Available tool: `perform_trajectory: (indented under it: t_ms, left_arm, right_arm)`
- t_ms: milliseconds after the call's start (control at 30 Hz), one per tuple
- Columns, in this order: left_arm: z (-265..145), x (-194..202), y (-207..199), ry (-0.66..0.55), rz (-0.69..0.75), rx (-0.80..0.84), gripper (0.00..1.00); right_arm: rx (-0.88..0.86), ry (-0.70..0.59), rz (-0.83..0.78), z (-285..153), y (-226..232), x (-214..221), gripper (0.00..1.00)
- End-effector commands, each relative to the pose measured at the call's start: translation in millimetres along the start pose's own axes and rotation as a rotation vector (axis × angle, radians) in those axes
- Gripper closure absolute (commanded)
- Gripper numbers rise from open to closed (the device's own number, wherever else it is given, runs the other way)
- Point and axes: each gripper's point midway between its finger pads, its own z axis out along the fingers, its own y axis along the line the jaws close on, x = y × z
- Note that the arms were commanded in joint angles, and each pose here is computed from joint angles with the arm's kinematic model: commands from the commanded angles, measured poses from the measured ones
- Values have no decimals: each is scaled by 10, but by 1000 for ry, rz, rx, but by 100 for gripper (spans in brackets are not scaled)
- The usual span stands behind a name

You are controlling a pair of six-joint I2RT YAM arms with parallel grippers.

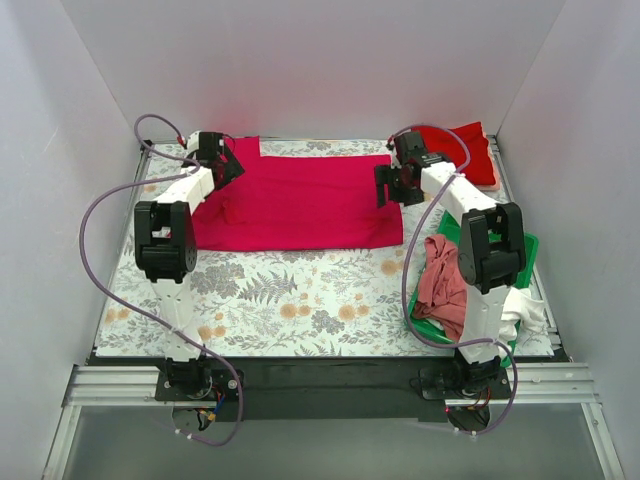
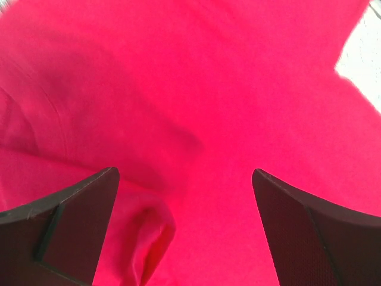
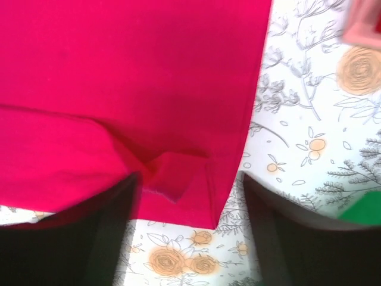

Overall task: Fold and stack the t-shirts
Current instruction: Fold the tshirt

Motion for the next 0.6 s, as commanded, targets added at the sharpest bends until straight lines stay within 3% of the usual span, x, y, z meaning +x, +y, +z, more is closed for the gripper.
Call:
perform_trajectory:
  t_ms: [0,67,133,300,567]
  left_arm:
    - [-255,-527,90,-62,-5,-53,6]
    - [-454,-618,18,-77,-30,-4,5]
    - [-527,-471,72,-55,-44,14,5]
    - [-953,-442,19,-65,-102,130,5]
    - [-828,308,254,101,-140,121,4]
  right_arm:
    - [8,-117,-33,-387,-18,-347,2]
    - [-4,-129,-34,-472,3,-335,2]
    - [-70,-129,-42,-540,120,-242,2]
    - [-247,-110,-144,-582,614,2,2]
    - [-308,-32,-194,-242,1076,180,2]
